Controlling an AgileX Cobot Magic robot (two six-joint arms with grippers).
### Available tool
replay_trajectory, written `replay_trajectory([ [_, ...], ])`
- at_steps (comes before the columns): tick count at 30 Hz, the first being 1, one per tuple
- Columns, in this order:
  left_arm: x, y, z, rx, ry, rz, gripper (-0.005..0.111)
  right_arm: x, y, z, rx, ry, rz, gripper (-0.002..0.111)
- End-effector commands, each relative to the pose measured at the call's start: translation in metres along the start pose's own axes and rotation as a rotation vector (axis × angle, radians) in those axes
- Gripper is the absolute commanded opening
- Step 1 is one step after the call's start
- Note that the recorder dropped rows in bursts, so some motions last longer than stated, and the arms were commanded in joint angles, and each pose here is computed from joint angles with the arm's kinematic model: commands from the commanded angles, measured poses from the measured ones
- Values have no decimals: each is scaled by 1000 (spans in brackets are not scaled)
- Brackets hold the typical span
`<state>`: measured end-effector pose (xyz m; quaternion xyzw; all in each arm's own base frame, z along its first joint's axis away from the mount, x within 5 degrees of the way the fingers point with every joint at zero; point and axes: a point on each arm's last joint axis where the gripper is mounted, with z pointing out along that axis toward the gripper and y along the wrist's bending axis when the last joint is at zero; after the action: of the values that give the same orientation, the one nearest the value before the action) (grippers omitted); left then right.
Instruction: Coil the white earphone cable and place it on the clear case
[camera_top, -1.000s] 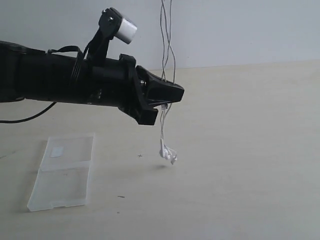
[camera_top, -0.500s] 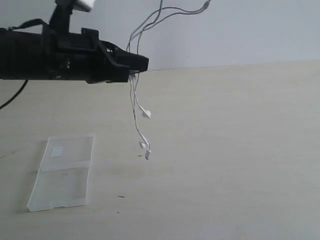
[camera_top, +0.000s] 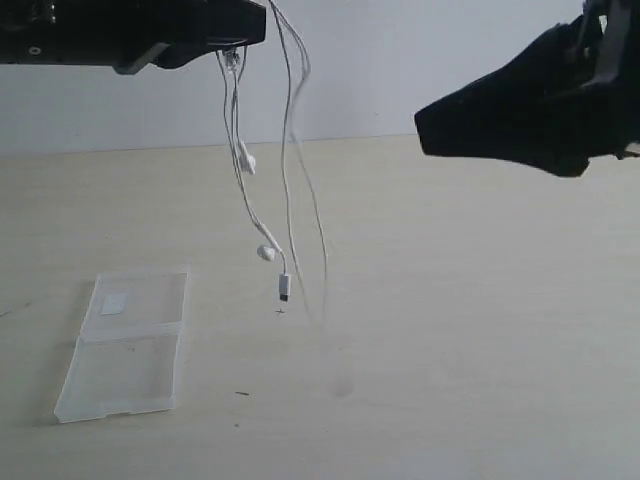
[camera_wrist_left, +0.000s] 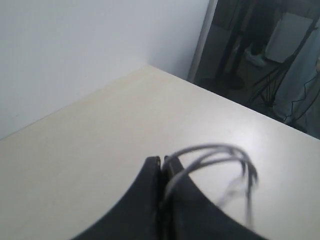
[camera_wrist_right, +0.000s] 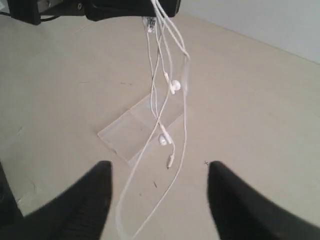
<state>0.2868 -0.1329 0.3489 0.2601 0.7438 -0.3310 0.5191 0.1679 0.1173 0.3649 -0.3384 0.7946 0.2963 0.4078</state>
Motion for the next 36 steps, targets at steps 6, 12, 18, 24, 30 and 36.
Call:
replay_trajectory([
  [6, -5, 10, -7, -113, 10, -32, 0, 21, 3, -22, 111, 190, 81, 65],
  [12, -35, 6, -11, -118, -76, -31, 0, 15, 3, 2, -48, 164, 85, 71],
  [18, -32, 9, -13, -121, -23, 44, 0, 3, 5, 24, -247, 33, -92, 70],
  [24, -27, 4, -16, -19, 32, 60, 0, -3, -6, 44, -273, -50, -153, 70],
  [30, -24, 3, -16, -8, 58, 114, 0, -1, -24, 73, -277, -84, -154, 70],
  [36, -25, 10, -16, -87, 58, 154, 0, 3, -30, 94, -374, -117, -116, 70],
])
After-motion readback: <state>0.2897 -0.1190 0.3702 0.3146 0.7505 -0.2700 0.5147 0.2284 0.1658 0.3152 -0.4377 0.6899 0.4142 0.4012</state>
